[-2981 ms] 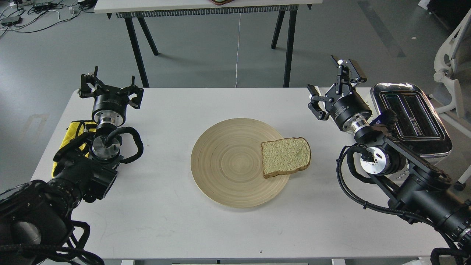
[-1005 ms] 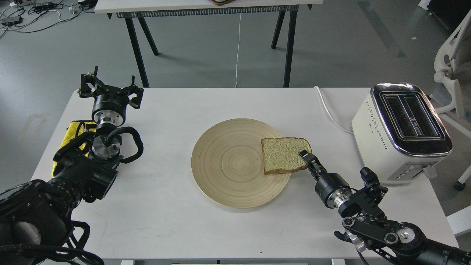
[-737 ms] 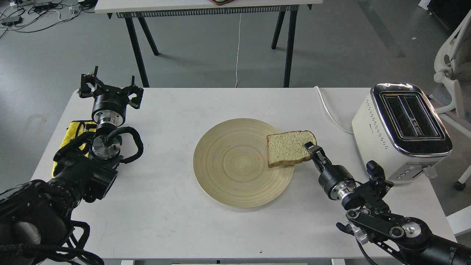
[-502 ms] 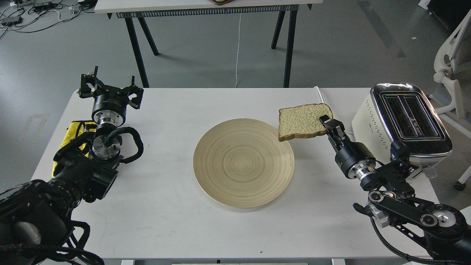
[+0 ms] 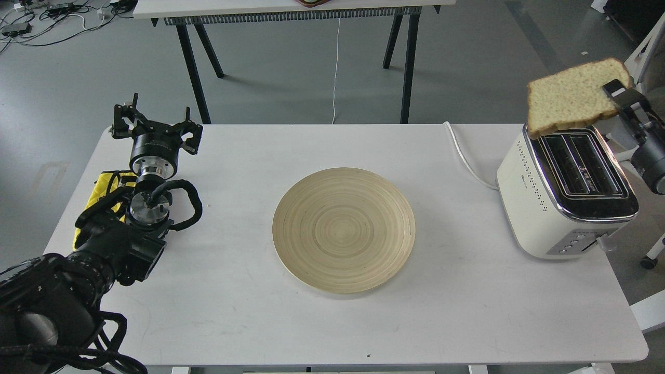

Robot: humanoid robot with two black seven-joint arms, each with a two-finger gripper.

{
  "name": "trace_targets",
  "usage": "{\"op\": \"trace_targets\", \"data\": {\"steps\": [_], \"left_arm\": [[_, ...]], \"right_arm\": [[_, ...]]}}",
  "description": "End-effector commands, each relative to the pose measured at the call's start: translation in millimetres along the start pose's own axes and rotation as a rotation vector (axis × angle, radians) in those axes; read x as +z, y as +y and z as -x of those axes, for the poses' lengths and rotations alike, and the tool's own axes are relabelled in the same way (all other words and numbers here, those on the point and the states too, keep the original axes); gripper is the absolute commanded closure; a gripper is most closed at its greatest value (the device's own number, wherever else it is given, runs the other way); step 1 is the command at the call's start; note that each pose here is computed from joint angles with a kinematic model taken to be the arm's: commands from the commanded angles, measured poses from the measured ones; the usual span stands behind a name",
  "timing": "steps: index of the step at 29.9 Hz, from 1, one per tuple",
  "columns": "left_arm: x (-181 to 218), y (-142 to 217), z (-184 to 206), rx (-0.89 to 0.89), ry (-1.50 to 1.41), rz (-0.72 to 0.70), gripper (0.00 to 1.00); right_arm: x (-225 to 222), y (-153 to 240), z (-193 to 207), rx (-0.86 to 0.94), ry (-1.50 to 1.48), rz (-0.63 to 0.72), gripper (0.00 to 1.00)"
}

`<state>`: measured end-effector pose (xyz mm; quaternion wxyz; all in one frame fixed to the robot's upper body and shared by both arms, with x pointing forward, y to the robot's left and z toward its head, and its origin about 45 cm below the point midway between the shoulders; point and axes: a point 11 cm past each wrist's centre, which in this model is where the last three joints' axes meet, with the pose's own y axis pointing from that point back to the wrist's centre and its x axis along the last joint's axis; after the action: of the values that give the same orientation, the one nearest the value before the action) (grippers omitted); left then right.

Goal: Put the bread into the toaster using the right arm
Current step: 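Carry the bread over the toaster and lower it into the slot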

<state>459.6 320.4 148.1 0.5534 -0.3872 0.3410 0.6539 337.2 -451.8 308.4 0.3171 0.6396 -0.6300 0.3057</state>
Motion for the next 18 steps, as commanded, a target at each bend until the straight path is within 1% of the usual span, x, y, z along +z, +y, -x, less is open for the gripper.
{"op": "trace_targets", "data": {"steps": [1,4,10,18], "left_arm": [[0.0,0.0,0.1,0.0,0.0,0.0,0.0],[0.0,0.0,0.1,0.0,0.0,0.0,0.0],[0.0,0.0,0.1,0.0,0.0,0.0,0.0],[0.1,0.0,0.0,0.0,0.001,0.001,0.0]], "right_arm": [[14.2,14.7,-25.3,-0.008,0.16,0.023,0.95],[23.1,22.4,-27.2,-0.031,0.208,0.044,0.95],[44.2,33.5,-16.0,-0.086,0.249,0.094,0.96],[53.2,28.8,-5.3,-0.101,0.248,0.105,0.95]]}}
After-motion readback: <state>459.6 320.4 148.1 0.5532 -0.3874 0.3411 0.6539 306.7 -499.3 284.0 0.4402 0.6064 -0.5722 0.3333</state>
